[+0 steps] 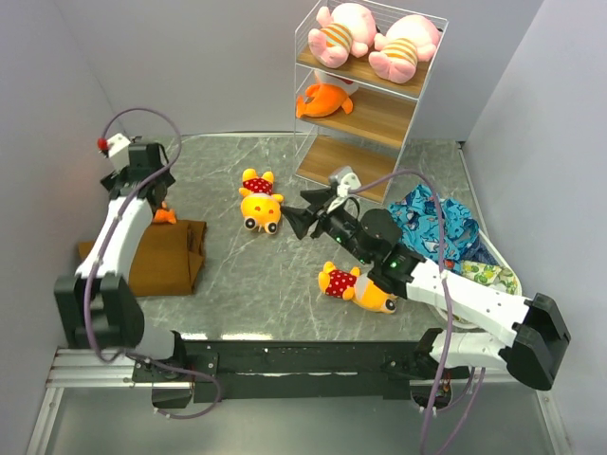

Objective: Place and organize the stuffed toys onto the shelf

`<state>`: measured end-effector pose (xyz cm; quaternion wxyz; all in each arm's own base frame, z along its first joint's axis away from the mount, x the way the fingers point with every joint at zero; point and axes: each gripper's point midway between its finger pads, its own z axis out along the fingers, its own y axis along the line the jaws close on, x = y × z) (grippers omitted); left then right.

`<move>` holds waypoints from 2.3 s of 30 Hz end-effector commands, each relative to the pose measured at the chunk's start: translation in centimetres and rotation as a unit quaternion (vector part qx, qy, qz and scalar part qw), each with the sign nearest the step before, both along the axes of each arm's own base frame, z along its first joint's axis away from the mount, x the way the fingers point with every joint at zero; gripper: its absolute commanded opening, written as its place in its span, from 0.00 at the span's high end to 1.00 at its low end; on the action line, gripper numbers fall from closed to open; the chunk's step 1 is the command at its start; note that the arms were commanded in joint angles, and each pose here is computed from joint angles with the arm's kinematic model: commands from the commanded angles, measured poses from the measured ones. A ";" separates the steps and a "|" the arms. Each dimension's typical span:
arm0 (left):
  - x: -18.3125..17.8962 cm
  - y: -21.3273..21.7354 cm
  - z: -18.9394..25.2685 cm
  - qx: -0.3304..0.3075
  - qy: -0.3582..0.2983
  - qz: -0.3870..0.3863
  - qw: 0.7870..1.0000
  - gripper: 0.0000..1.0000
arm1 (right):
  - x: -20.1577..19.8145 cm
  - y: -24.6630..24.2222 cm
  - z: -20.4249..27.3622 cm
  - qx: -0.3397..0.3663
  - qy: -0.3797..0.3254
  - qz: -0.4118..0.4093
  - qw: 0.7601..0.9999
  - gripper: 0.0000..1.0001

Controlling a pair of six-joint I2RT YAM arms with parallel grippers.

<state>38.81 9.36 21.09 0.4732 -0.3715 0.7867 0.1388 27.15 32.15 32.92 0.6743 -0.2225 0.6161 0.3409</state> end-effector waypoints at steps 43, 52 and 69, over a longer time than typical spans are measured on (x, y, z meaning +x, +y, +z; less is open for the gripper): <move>2.8 -15.1 7.1 -0.297 -0.118 -0.411 0.854 0.99 | -2.6 -1.1 2.5 0.087 -0.020 0.035 0.995 0.31; -4.6 -21.1 13.3 -0.423 -0.240 -0.526 0.697 0.99 | -0.2 0.2 1.9 0.198 0.156 -0.003 0.968 0.31; -13.6 -25.2 13.6 -0.444 -0.250 -0.596 0.621 0.99 | -0.8 8.6 3.2 0.278 0.287 0.090 0.912 0.36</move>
